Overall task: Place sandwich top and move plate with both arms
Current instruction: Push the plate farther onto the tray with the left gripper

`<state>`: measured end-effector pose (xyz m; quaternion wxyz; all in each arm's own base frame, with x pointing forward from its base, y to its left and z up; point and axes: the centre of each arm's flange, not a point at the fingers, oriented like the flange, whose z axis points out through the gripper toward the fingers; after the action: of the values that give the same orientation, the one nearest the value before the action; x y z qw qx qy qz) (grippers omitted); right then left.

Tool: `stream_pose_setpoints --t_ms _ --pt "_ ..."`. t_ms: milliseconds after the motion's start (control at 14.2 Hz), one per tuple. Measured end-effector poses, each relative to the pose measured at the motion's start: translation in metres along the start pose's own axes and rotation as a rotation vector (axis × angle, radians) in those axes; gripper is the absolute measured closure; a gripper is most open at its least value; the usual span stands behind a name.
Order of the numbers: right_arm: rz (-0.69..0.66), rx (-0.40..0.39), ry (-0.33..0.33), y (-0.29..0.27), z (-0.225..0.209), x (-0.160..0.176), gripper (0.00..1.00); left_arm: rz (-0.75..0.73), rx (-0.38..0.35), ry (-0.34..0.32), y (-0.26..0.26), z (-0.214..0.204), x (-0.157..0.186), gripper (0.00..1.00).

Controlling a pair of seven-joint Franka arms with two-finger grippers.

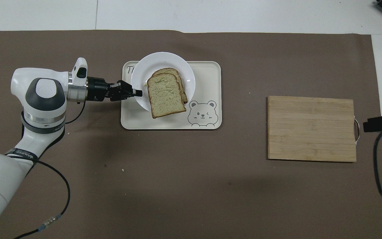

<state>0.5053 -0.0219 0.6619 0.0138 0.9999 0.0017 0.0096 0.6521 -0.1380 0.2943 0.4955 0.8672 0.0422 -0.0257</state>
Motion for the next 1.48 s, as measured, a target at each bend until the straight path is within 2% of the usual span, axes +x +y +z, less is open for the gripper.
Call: stream_pose_setpoints --t_ms 281,563,915,985,1126,1266,1477 --pt "0.0 0.0 0.0 0.0 0.0 0.0 0.0 0.002 0.012 0.02 -0.013 0.007 0.02 0.96" --pt "0.0 0.0 0.0 0.0 0.0 0.0 0.0 0.036 0.062 -0.013 -0.013 0.014 0.02 0.96" --pt "0.0 0.0 0.0 0.0 0.0 0.0 0.0 0.031 0.068 -0.032 -0.009 0.025 0.017 0.94" --pt "0.0 0.0 0.0 0.0 0.0 0.0 0.0 0.018 0.068 -0.032 -0.009 0.026 0.016 0.88" --pt "0.0 0.0 0.0 0.0 0.0 0.0 0.0 0.003 0.069 -0.033 -0.009 0.026 0.016 0.67" --pt "0.0 0.0 0.0 0.0 0.0 0.0 0.0 0.013 0.096 -0.042 -0.011 0.024 0.016 0.65" --pt "0.0 0.0 0.0 0.0 0.0 0.0 0.0 0.065 0.183 -0.062 -0.006 0.013 0.018 0.65"
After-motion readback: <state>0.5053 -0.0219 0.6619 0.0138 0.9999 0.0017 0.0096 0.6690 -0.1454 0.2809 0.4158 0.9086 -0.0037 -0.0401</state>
